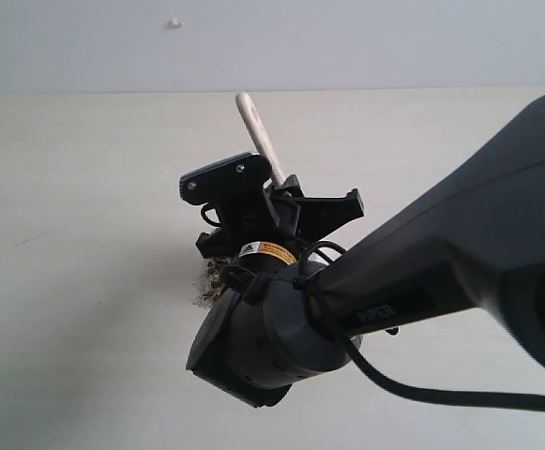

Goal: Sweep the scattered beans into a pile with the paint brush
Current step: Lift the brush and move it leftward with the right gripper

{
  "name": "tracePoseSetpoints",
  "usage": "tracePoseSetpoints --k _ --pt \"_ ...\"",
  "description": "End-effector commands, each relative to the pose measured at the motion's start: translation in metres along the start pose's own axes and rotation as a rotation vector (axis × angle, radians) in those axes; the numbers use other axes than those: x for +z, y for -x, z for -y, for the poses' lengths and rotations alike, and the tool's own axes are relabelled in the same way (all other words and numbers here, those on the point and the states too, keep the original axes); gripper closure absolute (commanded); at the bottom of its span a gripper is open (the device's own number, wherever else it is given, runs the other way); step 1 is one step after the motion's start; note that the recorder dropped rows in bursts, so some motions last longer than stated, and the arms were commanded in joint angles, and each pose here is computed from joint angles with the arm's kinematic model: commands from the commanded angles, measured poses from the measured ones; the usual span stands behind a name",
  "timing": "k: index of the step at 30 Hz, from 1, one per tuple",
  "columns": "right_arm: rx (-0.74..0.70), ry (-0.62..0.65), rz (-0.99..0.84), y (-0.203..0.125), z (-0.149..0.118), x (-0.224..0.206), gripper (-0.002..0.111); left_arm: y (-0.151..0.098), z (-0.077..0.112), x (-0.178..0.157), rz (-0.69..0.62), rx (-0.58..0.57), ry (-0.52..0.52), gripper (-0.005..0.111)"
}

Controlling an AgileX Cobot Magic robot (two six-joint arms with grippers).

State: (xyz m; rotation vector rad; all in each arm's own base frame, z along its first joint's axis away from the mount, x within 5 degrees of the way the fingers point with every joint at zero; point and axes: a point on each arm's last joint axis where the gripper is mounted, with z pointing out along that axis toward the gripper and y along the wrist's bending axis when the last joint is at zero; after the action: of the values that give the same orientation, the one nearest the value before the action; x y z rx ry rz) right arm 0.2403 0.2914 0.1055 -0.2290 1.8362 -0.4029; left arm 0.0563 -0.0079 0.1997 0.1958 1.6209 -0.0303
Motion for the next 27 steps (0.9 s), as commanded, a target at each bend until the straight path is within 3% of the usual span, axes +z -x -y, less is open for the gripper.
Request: tracePoseSetpoints --k 1,14,20,27 --pt "0.02 0.03 0.035 0.004 -0.002 0.0 0.108 0.001 0.0 -0.001 0.009 -0.007 0.001 0.107" --pt "0.078 0.189 -0.095 0.027 -0.03 0.0 0.108 0.001 0.0 -0.001 0.009 -0.007 0.001 0.107" --pt "0.13 0.189 -0.099 0.038 -0.034 0.0 0.108 0.001 0.0 -0.001 0.009 -0.007 0.001 0.107" --pt "0.084 -0.037 -0.057 0.065 0.0 -0.007 0.108 0.001 0.0 -0.001 0.009 -0.007 0.001 0.107"
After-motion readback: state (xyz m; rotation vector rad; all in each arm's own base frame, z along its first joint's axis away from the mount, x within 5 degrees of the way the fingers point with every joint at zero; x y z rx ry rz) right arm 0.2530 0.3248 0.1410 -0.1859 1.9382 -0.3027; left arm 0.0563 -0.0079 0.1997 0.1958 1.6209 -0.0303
